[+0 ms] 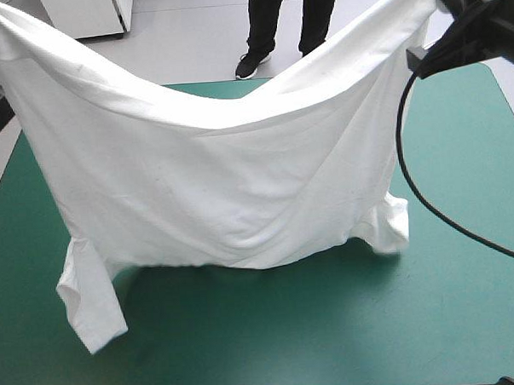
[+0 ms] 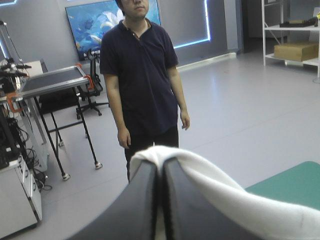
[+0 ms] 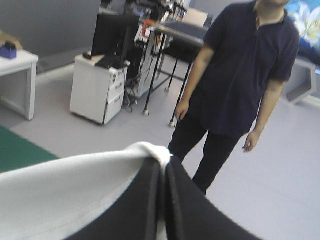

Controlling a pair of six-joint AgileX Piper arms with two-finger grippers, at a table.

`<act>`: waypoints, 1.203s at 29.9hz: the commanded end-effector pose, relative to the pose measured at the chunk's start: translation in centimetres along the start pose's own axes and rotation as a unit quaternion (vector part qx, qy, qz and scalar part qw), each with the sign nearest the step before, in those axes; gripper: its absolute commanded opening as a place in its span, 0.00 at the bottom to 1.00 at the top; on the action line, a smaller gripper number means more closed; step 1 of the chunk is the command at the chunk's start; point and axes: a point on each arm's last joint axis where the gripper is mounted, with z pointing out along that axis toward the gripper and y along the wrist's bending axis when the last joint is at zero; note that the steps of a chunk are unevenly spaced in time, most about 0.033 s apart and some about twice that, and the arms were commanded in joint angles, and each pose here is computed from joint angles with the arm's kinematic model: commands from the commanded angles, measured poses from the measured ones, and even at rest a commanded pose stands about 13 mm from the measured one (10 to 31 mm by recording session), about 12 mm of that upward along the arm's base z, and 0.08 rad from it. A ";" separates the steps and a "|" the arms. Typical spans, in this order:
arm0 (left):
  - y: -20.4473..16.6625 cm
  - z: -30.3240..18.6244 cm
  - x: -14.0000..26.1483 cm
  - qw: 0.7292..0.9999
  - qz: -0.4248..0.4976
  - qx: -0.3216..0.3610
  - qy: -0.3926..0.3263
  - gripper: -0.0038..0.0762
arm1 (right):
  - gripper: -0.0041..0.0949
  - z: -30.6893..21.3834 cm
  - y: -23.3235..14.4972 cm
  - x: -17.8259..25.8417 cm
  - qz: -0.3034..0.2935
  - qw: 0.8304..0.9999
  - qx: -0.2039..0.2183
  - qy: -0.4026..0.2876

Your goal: Fold the cloth

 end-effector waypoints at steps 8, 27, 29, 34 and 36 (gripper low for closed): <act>1.2 2.9 -2.3 0.991 -0.022 -0.012 -0.134 0.04 | 0.02 -0.2 -1.9 -3.0 -0.011 0.982 0.109 -0.156; 7.7 19.5 2.0 0.940 -0.072 -0.099 -0.317 0.04 | 0.02 15.1 -9.8 1.9 0.036 0.961 0.151 -0.230; 8.1 20.0 1.9 0.928 -0.070 -0.110 -0.350 0.04 | 0.02 15.8 -11.0 2.4 0.040 0.953 0.155 -0.256; 8.7 21.7 2.6 0.912 -0.064 -0.115 -0.388 0.04 | 0.02 16.9 -12.7 3.5 0.036 0.944 0.170 -0.281; 8.9 22.9 3.6 0.915 -0.065 -0.115 -0.381 0.04 | 0.02 17.4 -12.8 4.0 0.026 0.946 0.173 -0.272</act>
